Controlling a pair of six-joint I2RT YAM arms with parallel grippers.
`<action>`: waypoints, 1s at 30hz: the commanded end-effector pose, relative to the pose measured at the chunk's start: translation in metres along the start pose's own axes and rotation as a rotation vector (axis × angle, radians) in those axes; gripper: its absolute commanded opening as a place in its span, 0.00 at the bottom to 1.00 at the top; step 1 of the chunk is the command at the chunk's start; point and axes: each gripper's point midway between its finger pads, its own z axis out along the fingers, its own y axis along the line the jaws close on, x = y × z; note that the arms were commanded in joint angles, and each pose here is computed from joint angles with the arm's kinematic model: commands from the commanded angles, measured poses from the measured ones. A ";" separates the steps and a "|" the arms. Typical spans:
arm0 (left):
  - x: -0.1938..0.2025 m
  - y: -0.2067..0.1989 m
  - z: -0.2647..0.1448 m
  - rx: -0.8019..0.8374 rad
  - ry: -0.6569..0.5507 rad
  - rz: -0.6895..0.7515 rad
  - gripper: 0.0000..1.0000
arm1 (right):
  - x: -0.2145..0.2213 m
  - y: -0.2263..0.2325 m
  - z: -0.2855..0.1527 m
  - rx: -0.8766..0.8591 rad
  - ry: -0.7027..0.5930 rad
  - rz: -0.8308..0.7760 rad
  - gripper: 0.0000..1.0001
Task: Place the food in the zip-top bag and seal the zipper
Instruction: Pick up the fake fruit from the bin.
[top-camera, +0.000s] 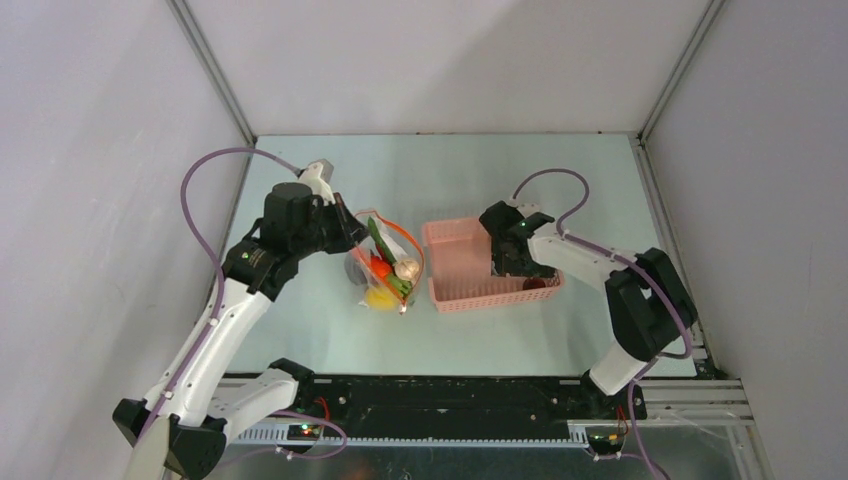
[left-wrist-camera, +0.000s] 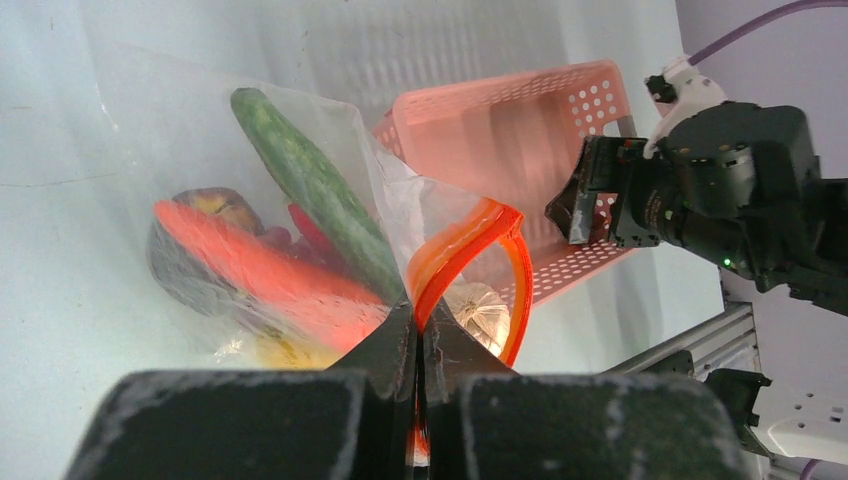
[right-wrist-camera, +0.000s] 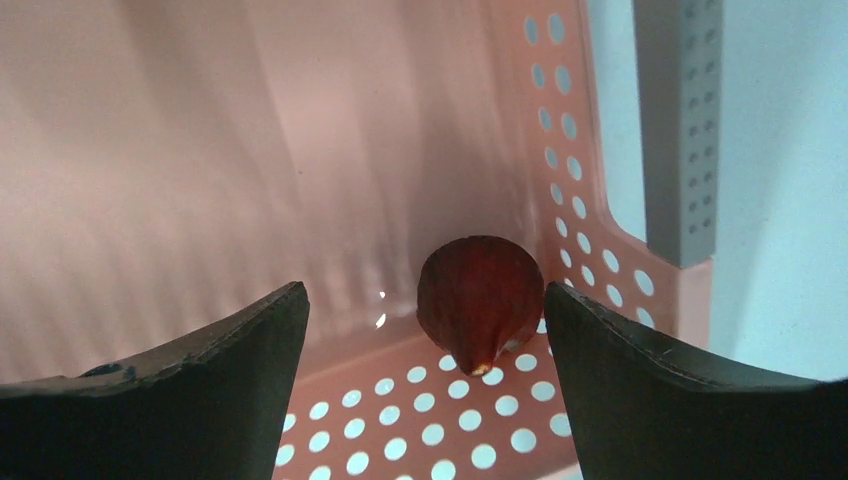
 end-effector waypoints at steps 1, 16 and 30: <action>-0.006 -0.006 0.003 0.031 -0.016 -0.005 0.03 | -0.001 0.005 0.007 0.014 0.029 0.002 0.90; -0.009 -0.006 -0.002 0.025 -0.037 0.006 0.03 | 0.018 0.026 0.039 -0.050 0.155 0.034 0.83; -0.010 -0.007 -0.004 0.031 -0.043 0.012 0.03 | 0.024 0.029 0.014 -0.186 0.202 -0.127 0.80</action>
